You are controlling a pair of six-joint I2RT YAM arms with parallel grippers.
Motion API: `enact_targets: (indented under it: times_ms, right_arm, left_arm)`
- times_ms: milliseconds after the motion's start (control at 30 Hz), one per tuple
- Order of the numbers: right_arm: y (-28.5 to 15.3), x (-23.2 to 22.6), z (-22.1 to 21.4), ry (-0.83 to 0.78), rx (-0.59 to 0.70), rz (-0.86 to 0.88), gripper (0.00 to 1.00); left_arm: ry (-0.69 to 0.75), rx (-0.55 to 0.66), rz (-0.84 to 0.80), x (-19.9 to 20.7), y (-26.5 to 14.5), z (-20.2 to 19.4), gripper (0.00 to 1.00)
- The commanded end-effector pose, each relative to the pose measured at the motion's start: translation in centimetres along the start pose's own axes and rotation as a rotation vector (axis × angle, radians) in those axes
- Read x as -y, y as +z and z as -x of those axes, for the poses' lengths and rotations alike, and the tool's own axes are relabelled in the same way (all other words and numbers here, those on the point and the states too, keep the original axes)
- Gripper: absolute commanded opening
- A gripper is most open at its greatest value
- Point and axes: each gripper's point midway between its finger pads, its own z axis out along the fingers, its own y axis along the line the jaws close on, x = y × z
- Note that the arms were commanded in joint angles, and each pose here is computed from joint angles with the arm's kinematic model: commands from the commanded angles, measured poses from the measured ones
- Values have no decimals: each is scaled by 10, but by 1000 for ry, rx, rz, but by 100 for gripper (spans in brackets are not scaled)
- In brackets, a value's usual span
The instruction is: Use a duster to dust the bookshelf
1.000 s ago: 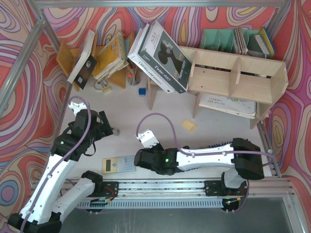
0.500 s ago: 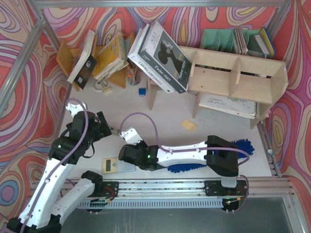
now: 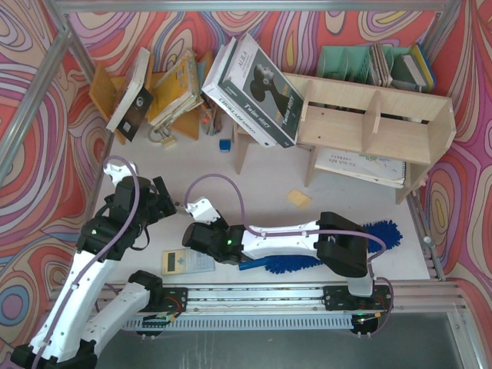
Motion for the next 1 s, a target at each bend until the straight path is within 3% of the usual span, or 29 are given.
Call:
enact_targets:
  times_ms: [0, 200, 433, 667, 967]
  right_arm:
    - [-5, 3, 13, 25, 22, -6, 42]
    - [-26, 27, 16, 72, 26, -49, 44]
    - [-65, 81, 2, 240, 29, -141, 44]
    - [-95, 143, -43, 369, -27, -321, 43]
    - [-112, 211, -121, 594, -203, -506, 42]
  left_arm:
    - [5, -10, 10, -1, 4, -4, 98]
    - [5, -7, 13, -1, 5, -3, 98]
    - [8, -15, 19, -1, 7, -4, 98]
    - [9, -22, 17, -1, 8, -5, 98]
    - [20, -43, 21, 1, 11, -7, 98]
